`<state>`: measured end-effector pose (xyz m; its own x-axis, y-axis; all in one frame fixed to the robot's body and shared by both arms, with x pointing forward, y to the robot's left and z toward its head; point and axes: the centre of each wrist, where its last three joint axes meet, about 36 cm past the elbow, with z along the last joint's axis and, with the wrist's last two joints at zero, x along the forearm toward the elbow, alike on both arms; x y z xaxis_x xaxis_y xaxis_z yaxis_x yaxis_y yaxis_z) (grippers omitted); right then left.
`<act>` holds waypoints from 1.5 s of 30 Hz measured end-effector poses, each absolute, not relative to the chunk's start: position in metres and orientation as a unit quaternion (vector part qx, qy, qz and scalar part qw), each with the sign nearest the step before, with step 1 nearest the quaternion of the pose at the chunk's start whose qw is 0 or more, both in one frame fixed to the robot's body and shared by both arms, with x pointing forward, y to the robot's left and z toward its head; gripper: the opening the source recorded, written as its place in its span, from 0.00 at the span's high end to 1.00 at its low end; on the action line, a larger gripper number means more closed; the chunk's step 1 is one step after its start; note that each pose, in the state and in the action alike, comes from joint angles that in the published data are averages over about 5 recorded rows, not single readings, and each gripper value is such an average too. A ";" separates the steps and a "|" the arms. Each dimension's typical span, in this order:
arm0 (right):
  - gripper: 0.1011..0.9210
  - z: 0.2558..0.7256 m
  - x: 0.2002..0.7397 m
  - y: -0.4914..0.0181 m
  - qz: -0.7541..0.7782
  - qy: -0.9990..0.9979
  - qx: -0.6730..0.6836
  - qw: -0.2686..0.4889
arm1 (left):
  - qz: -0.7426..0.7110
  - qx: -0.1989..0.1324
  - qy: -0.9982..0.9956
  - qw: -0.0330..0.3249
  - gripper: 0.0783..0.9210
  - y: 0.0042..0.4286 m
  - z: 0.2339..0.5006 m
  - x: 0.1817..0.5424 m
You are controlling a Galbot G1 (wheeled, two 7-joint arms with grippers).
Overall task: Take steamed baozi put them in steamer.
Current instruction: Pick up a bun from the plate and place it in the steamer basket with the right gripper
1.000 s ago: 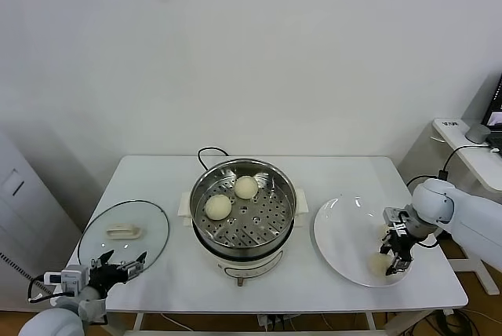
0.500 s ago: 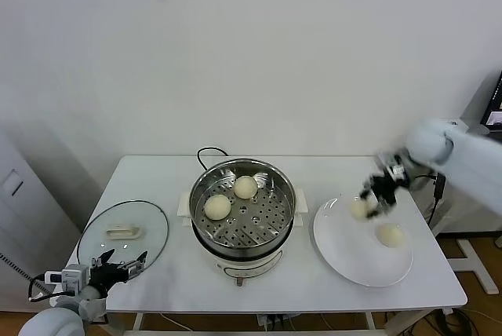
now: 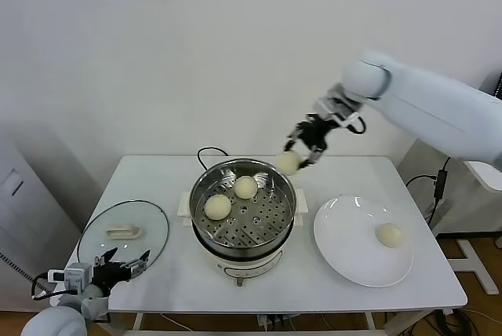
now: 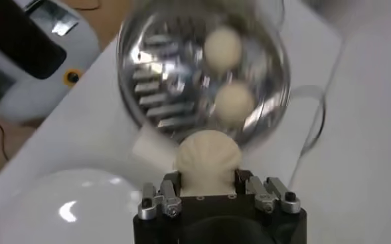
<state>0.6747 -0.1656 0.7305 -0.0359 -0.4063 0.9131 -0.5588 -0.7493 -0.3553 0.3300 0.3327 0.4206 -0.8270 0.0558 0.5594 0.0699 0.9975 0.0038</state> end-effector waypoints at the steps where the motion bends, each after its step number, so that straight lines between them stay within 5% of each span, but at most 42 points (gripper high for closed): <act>1: 0.51 0.729 0.673 -0.155 0.633 -0.333 0.698 0.048 | -0.012 -0.033 -0.956 0.292 0.12 0.333 0.421 0.330; 14: 0.51 0.682 0.640 -0.069 0.647 -0.167 0.742 -0.050 | -0.011 -0.033 -0.956 0.292 0.12 0.332 0.420 0.330; 29: 0.51 0.629 0.628 -0.039 0.661 -0.076 0.741 -0.090 | -0.013 -0.031 -0.955 0.294 0.12 0.335 0.418 0.331; 45: 0.14 0.607 0.628 -0.037 0.675 -0.058 0.729 -0.099 | -0.013 -0.030 -0.955 0.294 0.12 0.337 0.417 0.331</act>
<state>0.6279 -0.0373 0.6072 0.0826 -0.2185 0.9723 0.0482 -0.9737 -0.2229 0.3313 0.3369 0.4173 -0.8250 0.0499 0.5630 0.0652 0.9978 0.0071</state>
